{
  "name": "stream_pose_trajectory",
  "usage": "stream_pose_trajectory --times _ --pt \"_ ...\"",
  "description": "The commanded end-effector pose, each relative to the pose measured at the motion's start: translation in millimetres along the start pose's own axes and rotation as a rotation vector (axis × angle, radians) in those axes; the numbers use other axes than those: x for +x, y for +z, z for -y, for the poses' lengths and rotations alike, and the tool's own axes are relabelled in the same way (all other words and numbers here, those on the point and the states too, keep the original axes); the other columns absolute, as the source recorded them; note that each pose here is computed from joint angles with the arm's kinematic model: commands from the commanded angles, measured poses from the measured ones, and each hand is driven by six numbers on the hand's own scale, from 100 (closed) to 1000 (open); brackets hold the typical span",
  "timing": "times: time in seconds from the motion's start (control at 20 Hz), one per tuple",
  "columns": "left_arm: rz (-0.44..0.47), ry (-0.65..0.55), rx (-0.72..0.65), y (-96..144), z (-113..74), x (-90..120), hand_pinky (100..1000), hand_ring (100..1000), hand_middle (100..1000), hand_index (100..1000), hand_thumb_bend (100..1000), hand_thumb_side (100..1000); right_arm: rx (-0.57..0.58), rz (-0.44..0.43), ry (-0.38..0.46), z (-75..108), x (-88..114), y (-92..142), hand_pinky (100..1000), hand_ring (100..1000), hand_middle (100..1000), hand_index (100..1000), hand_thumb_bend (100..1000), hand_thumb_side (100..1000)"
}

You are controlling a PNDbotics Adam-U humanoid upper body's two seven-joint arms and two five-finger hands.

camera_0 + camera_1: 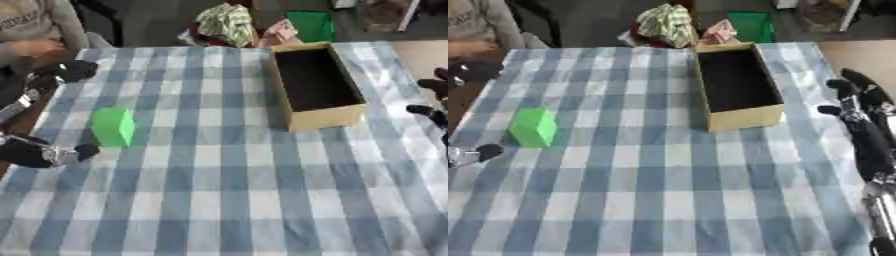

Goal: Pick up objects on the table and place them in the box.

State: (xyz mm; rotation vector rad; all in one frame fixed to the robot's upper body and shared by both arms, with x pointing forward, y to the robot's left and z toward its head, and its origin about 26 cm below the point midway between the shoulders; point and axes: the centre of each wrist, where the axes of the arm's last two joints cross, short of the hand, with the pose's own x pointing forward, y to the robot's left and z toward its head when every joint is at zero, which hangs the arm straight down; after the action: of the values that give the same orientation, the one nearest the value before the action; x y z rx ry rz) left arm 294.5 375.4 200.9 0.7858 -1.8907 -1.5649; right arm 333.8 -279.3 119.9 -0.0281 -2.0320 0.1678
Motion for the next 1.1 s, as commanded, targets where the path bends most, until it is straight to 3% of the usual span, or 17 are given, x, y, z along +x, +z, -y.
stream_pose_trajectory --times 0.05,0.2,0.45,0.65,1.1 --pt "-0.007 -0.183 -0.108 -1.2 -21.6 -7.3 831 914 958 980 673 466 0.015 0.022 0.028 4.7 7.2 -3.4 694 1000 737 883 100 558" --pt "-0.017 -0.279 -0.198 -5.2 -26.7 -19.9 814 910 947 974 723 545 0.020 0.018 0.028 4.4 6.3 -2.7 694 1000 737 883 100 560" --pt "-0.014 -0.341 -0.371 -8.1 -25.5 -51.6 791 889 936 968 861 571 0.026 0.009 0.031 4.0 4.4 -1.5 694 1000 737 883 100 563" --pt "-0.031 -0.326 -0.448 -8.4 -21.3 -75.5 778 866 921 964 832 565 0.028 0.001 0.033 4.1 2.8 -0.1 694 1000 737 883 100 568" --pt "-0.048 -0.277 -0.601 -14.1 -2.5 -107.4 772 845 904 965 831 619 0.033 -0.010 0.037 4.4 0.6 1.8 694 1000 737 883 100 569"
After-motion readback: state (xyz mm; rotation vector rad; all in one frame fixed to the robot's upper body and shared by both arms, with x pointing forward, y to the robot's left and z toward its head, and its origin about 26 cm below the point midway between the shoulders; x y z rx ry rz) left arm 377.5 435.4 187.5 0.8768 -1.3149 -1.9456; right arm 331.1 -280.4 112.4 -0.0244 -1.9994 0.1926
